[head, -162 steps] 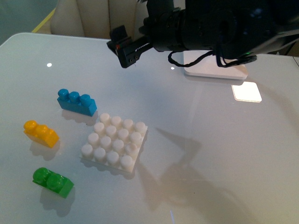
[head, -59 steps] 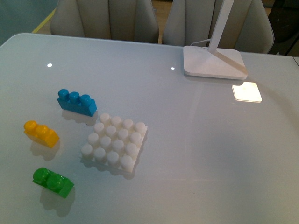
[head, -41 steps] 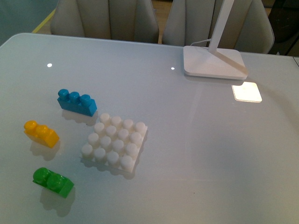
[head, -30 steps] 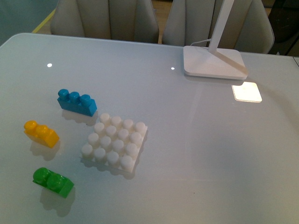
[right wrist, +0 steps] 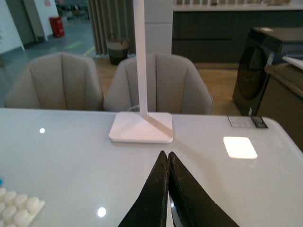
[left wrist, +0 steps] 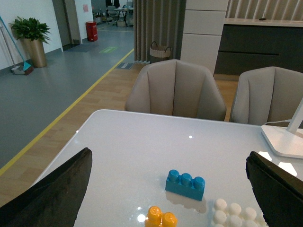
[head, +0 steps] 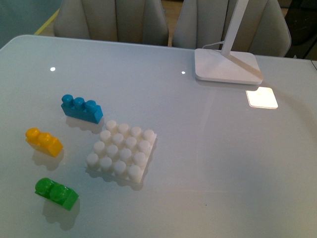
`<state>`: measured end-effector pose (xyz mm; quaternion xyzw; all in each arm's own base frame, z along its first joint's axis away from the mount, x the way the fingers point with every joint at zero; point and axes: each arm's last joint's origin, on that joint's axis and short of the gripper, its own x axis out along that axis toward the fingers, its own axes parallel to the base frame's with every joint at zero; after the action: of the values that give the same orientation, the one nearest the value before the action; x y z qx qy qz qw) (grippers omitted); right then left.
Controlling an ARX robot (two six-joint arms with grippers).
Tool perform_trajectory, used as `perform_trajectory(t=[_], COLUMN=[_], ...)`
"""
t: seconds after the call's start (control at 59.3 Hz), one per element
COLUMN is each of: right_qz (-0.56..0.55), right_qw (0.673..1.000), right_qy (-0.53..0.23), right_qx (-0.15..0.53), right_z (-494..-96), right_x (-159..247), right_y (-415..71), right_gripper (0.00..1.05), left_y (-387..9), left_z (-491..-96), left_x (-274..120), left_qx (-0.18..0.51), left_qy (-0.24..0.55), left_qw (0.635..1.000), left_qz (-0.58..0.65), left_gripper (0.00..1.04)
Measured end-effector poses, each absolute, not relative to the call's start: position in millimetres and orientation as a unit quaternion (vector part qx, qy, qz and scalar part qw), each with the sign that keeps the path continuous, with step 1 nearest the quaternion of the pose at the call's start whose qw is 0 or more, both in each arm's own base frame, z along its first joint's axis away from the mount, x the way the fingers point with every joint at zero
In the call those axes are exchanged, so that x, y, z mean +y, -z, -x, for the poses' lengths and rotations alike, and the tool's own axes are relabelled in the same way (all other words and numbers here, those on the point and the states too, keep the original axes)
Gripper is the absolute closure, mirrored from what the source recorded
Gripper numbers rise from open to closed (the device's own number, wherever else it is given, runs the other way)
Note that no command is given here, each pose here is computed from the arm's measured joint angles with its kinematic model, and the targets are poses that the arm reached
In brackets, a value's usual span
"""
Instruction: Insert yellow block into base center
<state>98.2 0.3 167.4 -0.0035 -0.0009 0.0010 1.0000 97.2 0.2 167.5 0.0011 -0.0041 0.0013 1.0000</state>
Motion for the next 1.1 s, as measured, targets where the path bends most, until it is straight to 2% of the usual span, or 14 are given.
perform_trajectory(t=[0.169,0.64,0.843,0.86,0.91,0.961,1.011,1.096], right_qz=[0.004,0.003,0.003,0.003,0.003,0.003,0.003,0.003], right_qw=[1.000,1.000,1.000,1.000,1.000,1.000,1.000,1.000], right_qy=[-0.001,-0.001,-0.001,-0.001,-0.001,-0.002,-0.002,-0.001], right_qx=[-0.004,-0.005,-0.005,-0.005,-0.005,-0.005,-0.005,-0.005], right_z=[-97,-97,-97,-97,-97,-97,-97,-97], right_x=[0,0,0,0,0,0,0,0], right_y=[-168,-168,-168,-168,-168,-168,-168,-168], right_gripper=[1.01,0.08,0.09,0.09,0.09,0.09,0.09,0.09], left_y=[-168,-168,-167,-166,-168,-166,-162,-161], left_z=[-97,-97,-98,-98,-99,-102,-107,-116], left_x=[0,0,0,0,-2,-6,-10,-15], left_qx=[-0.004,-0.004,0.006,0.020,0.140,0.227,0.267,0.280], left_qy=[-0.001,-0.001,0.008,0.017,0.089,0.133,0.153,0.165], left_qw=[1.000,1.000,1.000,1.000,0.986,0.964,0.951,0.945], left_qz=[-0.001,-0.001,-0.002,-0.002,0.013,0.032,0.034,0.026], left_gripper=[0.07,0.07,0.07,0.07,0.07,0.07,0.07,0.07])
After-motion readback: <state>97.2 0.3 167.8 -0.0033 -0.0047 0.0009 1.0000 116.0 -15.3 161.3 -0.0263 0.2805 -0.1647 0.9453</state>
